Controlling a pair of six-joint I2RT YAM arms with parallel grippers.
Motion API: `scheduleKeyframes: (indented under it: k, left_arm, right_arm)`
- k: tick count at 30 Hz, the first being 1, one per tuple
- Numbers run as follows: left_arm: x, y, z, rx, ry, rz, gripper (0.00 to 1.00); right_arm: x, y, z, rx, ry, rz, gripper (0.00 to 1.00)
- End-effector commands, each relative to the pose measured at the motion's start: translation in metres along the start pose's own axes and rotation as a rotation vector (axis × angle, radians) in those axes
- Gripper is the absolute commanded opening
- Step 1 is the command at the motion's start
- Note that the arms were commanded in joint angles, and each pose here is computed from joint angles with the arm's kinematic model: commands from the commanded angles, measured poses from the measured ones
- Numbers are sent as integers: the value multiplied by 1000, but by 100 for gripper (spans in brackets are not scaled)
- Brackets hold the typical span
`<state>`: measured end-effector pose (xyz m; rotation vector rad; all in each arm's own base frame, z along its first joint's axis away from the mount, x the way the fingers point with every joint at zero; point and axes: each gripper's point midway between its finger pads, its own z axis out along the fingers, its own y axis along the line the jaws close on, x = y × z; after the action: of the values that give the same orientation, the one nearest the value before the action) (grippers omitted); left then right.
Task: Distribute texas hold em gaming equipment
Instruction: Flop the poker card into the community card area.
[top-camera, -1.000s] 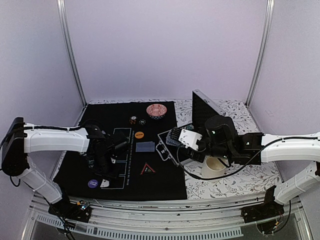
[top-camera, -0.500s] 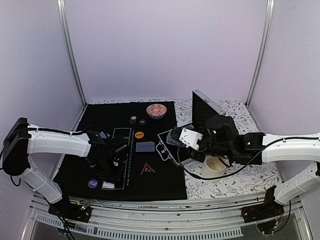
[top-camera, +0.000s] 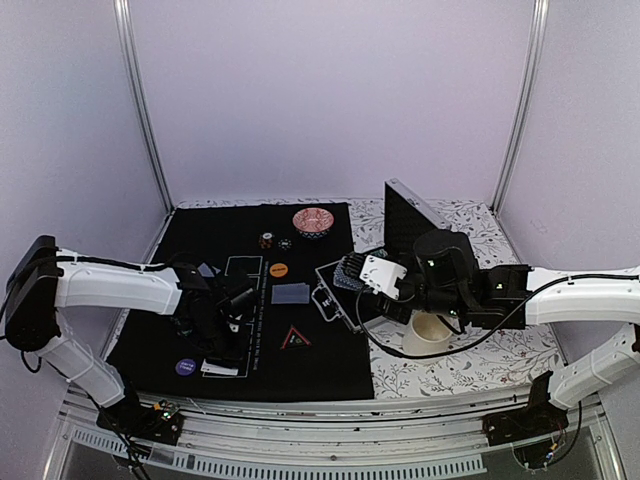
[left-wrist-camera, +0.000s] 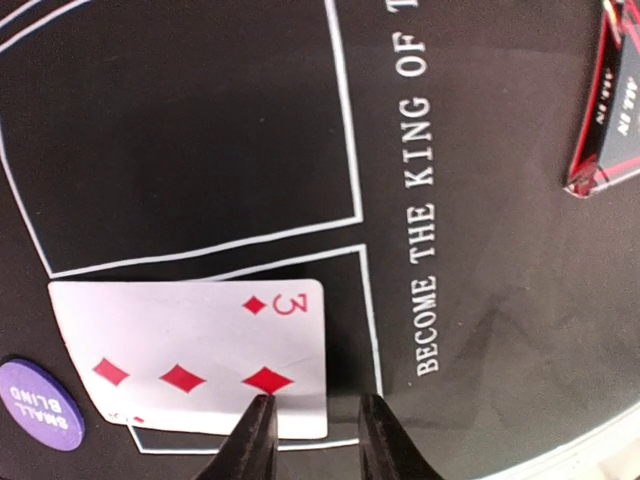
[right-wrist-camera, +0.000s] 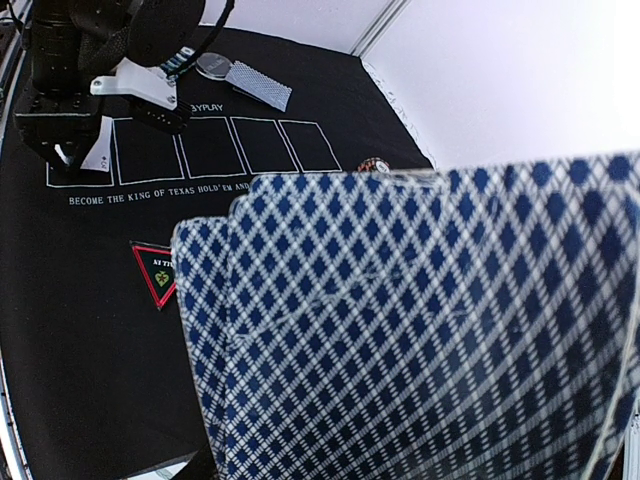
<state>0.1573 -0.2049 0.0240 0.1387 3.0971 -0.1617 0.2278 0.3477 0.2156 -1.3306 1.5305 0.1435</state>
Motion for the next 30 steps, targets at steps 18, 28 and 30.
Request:
scheduleKeyframes:
  k: [18, 28, 30]
  left_arm:
    - [-69, -123, -183, 713, -565, 322, 74]
    - [-79, -173, -257, 881, -838, 599, 91]
    - [-80, -179, -252, 857, -836, 636, 84]
  right_arm:
    - [-6, -2, -2, 1, -20, 4, 43]
    - [-22, 11, 4, -53, -59, -10, 43]
    - [-24, 12, 5, -60, -63, -10, 43]
